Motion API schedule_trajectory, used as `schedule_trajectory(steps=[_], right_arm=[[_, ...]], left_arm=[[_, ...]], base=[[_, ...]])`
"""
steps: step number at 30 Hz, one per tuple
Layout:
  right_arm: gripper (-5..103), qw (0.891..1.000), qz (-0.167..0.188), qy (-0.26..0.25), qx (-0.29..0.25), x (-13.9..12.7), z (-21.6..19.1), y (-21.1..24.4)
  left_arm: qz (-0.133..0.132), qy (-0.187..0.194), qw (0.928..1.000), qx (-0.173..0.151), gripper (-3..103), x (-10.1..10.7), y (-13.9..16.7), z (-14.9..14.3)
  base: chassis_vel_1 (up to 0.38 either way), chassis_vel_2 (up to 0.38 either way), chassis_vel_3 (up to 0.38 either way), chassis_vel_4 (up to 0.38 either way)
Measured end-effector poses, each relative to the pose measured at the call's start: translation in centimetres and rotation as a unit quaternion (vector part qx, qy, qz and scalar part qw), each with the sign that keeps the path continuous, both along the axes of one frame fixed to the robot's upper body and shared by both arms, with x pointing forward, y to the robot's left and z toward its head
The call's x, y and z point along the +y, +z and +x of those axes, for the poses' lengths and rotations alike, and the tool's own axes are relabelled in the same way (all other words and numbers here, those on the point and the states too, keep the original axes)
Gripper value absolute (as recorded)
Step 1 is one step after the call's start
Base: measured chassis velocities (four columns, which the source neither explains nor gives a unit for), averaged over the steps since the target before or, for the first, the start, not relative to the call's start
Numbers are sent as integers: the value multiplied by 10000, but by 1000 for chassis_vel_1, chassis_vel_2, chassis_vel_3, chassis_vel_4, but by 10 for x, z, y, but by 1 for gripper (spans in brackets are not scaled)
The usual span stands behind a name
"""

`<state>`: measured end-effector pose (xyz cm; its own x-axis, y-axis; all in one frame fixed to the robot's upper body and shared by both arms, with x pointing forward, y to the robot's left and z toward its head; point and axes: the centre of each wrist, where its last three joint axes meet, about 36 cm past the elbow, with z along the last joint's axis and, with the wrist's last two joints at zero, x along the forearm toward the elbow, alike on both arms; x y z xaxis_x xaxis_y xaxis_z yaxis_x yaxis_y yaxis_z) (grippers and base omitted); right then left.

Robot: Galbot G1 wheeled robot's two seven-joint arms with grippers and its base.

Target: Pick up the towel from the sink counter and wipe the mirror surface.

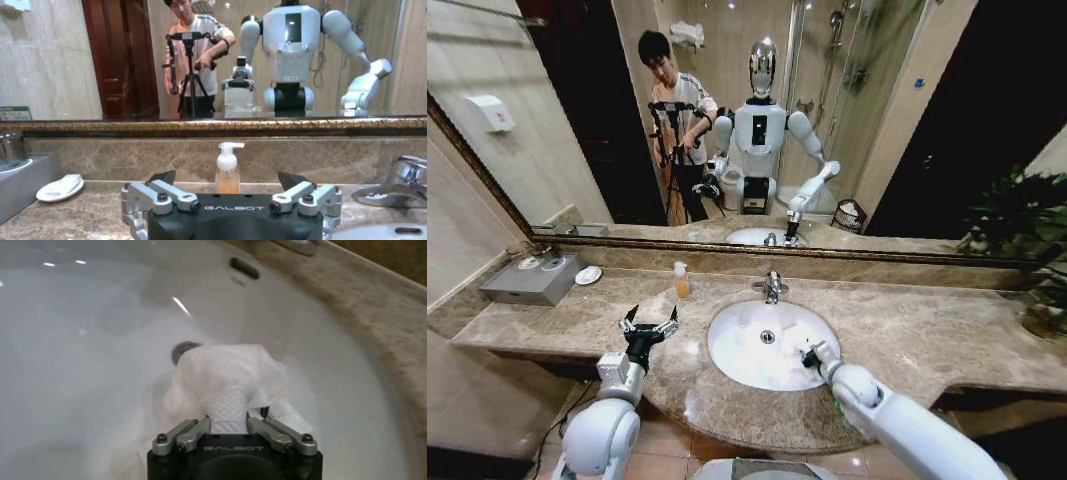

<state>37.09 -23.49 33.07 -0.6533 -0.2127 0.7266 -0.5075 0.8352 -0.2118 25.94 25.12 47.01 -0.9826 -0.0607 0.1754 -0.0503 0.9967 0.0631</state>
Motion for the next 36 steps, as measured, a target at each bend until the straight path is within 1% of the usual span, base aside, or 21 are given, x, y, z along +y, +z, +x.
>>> schedule_trajectory(steps=[3,4,6,8,10,13,15,17,19,20,22,26,28,31,33,34,36], right_arm=[[10,10000,-42,-43,-47,0,9,1],[10,9998,-94,-159,-78,-5,22,2],[10,9997,-109,-211,-100,-7,27,2],[10,9990,-154,-375,-200,-15,41,4],[10,9983,-184,-470,-291,-19,47,5],[10,9980,-193,-506,-316,-21,48,6],[10,9990,-141,-396,-161,-23,38,3],[10,9992,-127,-358,-120,-22,34,2],[10,9998,-81,-197,29,-14,16,-4],[10,9998,-81,-197,29,-14,16,-4],[10,10000,-28,-17,84,-6,1,-8],[10,9999,18,87,53,1,-3,-7],[10,10000,7,11,-61,4,7,-6],[10,9998,-2,-82,-173,2,19,-2],[10,9991,98,-206,-364,-3,30,12],[10,9991,98,-206,-364,-3,30,12],[10,9974,257,-231,-633,-4,28,30]], left_arm=[[0,0,10000,0,100,0,0,0],[0,0,10000,0,100,0,0,0],[0,1,10000,0,100,0,0,0],[0,0,10000,0,100,0,0,0],[0,0,10000,0,100,0,0,0],[0,0,10000,0,100,0,0,0],[0,0,10000,0,100,0,0,0],[0,0,10000,0,100,0,0,0],[0,0,10000,0,100,0,0,0],[0,0,10000,0,100,0,0,0],[0,0,10000,0,100,0,0,0],[0,0,10000,0,100,0,0,0],[0,0,10000,0,100,0,0,0],[0,0,10000,0,100,0,0,0],[0,0,10000,0,100,0,0,0],[0,0,10000,0,100,0,0,0],[0,0,10000,0,100,0,0,0]], base=[[0,0,0,0],[0,0,0,0],[0,0,0,0],[0,0,0,0],[0,0,0,0],[0,0,0,0],[0,0,0,0],[0,0,0,0],[0,0,0,0],[0,0,0,0],[0,0,0,0],[0,0,0,0],[0,0,0,0],[0,0,0,0],[0,0,0,0],[0,0,0,0],[0,0,0,0]])
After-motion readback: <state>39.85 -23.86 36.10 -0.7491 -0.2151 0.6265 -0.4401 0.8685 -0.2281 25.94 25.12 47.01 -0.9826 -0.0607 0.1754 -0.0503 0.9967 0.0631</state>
